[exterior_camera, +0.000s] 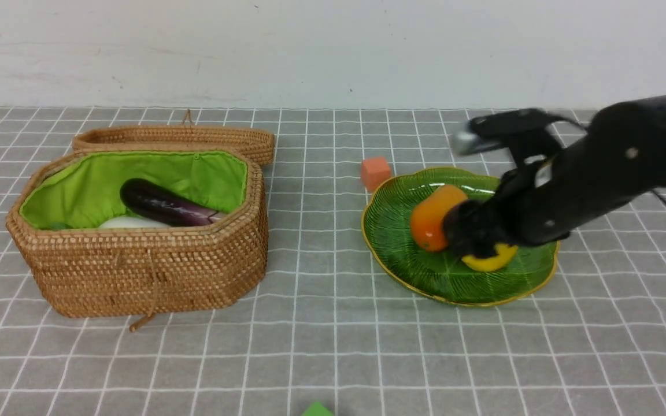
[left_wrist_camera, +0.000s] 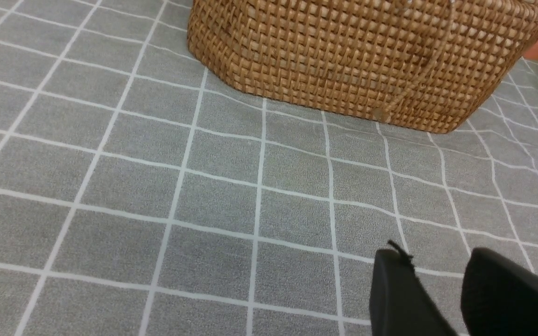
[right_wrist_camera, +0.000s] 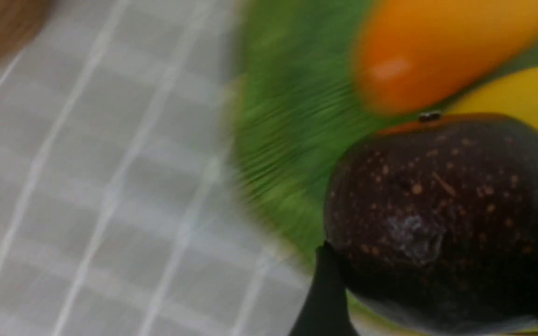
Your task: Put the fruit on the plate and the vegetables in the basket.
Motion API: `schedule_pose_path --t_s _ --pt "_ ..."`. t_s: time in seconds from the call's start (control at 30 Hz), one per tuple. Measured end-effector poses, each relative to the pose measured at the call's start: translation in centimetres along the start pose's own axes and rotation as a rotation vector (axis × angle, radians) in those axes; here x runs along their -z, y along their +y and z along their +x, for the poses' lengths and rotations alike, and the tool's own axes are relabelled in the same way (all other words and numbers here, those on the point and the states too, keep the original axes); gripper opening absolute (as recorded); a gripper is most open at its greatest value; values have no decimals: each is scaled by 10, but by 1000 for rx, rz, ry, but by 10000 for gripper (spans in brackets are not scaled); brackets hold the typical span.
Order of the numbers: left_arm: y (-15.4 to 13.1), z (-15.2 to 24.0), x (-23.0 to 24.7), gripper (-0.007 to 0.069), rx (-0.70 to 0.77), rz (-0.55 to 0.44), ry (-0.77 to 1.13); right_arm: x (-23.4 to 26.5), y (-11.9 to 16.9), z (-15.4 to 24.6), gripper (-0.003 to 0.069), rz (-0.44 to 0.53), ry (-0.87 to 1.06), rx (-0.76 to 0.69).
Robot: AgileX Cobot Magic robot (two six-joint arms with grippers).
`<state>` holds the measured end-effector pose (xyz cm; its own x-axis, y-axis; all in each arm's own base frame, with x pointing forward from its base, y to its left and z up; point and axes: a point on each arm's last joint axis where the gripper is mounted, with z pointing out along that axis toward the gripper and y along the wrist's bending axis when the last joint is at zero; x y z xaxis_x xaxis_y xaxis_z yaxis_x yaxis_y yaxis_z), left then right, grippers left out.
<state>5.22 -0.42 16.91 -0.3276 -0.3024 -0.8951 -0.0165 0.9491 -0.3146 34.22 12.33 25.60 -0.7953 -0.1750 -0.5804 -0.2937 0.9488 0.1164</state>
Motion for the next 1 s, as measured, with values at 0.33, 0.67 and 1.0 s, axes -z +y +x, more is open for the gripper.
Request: schedule_pose_path --t_s 0.33,0.67,1.0 --pt "0 0 0 218 0 0 0 -15 -27 9 558 24 101 -123" --pt "0 0 0 230 0 0 0 -1 -24 12 664 9 145 -137" --pt "0 0 0 237 0 0 0 130 -5 32 314 -31 22 -169"
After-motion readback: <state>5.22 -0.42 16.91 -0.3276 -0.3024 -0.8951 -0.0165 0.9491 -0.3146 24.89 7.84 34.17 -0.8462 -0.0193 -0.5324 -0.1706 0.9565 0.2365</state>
